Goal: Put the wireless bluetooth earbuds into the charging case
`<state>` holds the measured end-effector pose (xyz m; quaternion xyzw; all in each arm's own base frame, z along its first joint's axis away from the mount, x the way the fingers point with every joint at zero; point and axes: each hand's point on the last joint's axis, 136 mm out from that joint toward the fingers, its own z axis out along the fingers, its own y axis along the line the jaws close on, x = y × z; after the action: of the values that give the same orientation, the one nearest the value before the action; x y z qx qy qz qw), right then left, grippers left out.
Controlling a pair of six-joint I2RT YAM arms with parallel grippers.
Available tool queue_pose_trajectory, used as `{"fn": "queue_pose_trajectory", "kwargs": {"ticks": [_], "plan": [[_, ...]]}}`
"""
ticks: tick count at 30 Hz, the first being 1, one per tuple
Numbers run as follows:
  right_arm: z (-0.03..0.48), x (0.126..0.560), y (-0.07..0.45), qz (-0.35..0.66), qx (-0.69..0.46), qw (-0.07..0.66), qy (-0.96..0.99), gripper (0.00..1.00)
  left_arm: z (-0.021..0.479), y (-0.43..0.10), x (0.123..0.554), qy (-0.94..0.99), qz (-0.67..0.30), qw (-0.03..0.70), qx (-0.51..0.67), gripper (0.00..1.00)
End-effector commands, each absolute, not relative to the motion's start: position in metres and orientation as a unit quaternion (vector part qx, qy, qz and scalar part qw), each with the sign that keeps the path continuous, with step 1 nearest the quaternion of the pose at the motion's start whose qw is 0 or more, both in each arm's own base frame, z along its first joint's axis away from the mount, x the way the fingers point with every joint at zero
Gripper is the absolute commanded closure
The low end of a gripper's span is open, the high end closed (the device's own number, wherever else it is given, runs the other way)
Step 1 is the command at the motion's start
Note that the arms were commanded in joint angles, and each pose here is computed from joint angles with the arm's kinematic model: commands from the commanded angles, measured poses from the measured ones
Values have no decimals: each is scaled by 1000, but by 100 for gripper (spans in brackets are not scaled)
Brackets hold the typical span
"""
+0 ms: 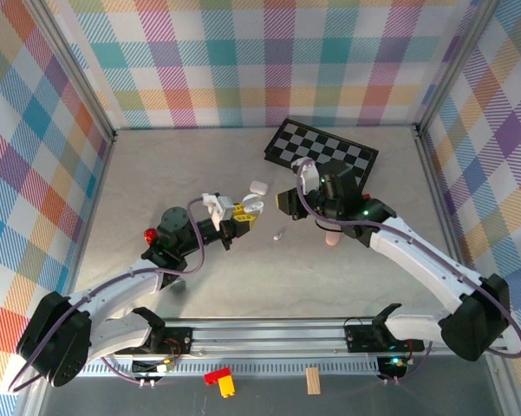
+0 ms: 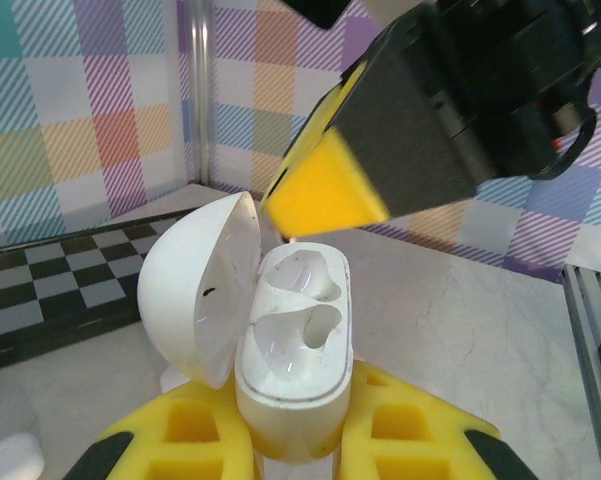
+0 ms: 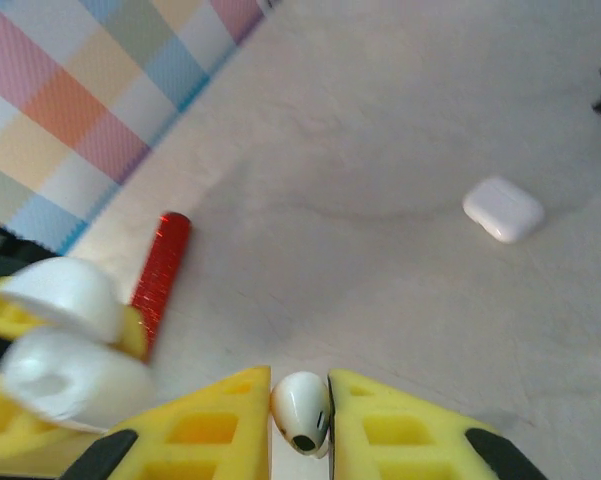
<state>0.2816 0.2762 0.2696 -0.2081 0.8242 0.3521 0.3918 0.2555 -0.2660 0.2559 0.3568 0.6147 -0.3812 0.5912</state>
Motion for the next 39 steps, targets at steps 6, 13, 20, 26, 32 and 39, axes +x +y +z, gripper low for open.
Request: {"fn": "queue_pose_trajectory", "kwargs": {"ticks": [6, 13, 20, 26, 32, 39], "plan": [[321, 263, 285, 437, -225, 431, 757, 82, 264, -281, 265, 600, -380, 591, 382, 100], [326, 263, 291, 451, -228, 424, 751, 82, 263, -291, 267, 596, -389, 580, 395, 100], [317, 269, 297, 448, -232, 412, 759, 82, 271, -300, 267, 584, -399, 578, 406, 100], [316, 271, 297, 443, -230, 415, 761, 82, 272, -304, 265, 578, -405, 574, 415, 100], [313, 272, 298, 443, -231, 414, 761, 82, 271, -304, 264, 577, -409, 573, 414, 100], [318, 275, 300, 449, -230, 423, 753, 82, 269, -307, 261, 576, -416, 566, 418, 100]]}}
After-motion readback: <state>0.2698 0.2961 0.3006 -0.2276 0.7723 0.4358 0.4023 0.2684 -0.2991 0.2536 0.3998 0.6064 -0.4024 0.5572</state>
